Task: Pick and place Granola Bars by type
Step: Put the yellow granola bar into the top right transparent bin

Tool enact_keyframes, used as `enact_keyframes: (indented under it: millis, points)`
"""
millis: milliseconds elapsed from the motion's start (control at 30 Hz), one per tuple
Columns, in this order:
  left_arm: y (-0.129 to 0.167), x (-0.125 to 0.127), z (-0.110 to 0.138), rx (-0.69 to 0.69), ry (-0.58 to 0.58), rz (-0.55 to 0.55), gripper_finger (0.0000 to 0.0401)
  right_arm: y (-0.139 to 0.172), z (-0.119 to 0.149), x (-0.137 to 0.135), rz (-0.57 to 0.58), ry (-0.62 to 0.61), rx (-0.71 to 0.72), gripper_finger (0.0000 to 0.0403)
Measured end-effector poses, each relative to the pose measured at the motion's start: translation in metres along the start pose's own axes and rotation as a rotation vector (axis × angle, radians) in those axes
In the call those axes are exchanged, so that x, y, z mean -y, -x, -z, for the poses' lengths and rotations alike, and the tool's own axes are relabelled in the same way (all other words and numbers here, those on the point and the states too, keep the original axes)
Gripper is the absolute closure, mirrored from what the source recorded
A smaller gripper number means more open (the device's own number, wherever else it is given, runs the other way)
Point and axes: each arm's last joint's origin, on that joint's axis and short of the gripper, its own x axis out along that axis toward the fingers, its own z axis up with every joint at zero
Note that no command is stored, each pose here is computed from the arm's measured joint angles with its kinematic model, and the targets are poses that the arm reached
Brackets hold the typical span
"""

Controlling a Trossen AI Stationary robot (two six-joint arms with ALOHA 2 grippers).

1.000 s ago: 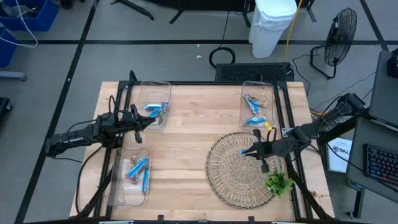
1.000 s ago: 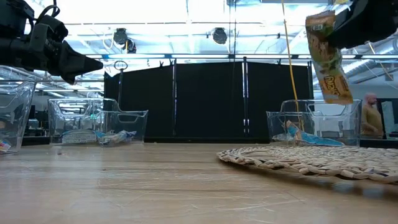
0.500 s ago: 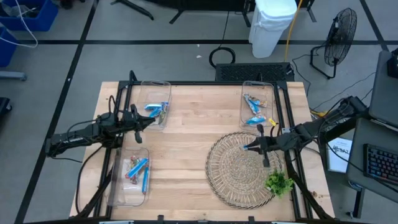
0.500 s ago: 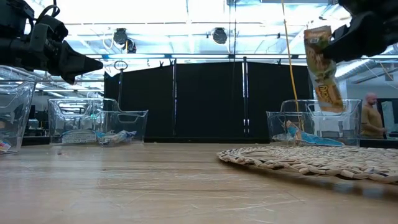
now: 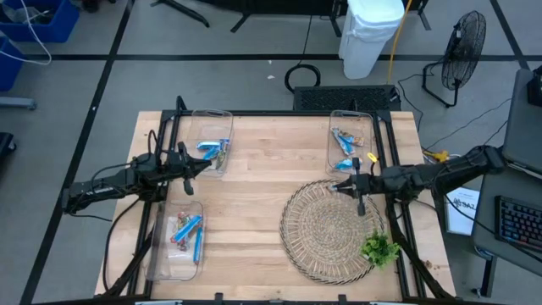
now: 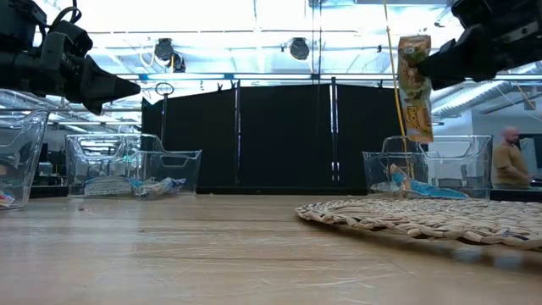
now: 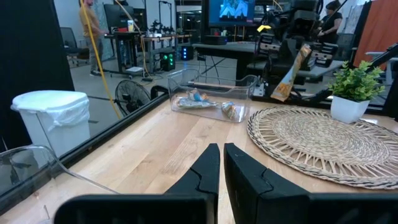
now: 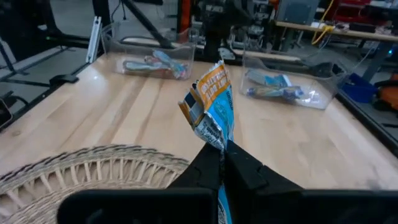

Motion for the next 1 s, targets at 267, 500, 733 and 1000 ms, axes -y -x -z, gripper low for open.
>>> enact_keyframes:
  millis: [267, 500, 733, 1000]
  points:
    - [0.000, 0.000, 0.000, 0.000, 0.000, 0.000, 0.0370, 0.002, -0.005, 0.018, 0.039, 0.002, 0.058, 0.0401]
    - [0.000, 0.000, 0.000, 0.000, 0.000, 0.000, 0.0370, 0.006, -0.005, 0.036, 0.176, -0.017, 0.067, 0.0401]
    - [0.000, 0.000, 0.000, 0.000, 0.000, 0.000, 0.0370, 0.012, -0.006, 0.051, 0.295, -0.036, 0.088, 0.0401]
    - [0.000, 0.000, 0.000, 0.000, 0.000, 0.000, 0.0370, 0.021, -0.007, 0.063, 0.410, -0.066, 0.122, 0.0401]
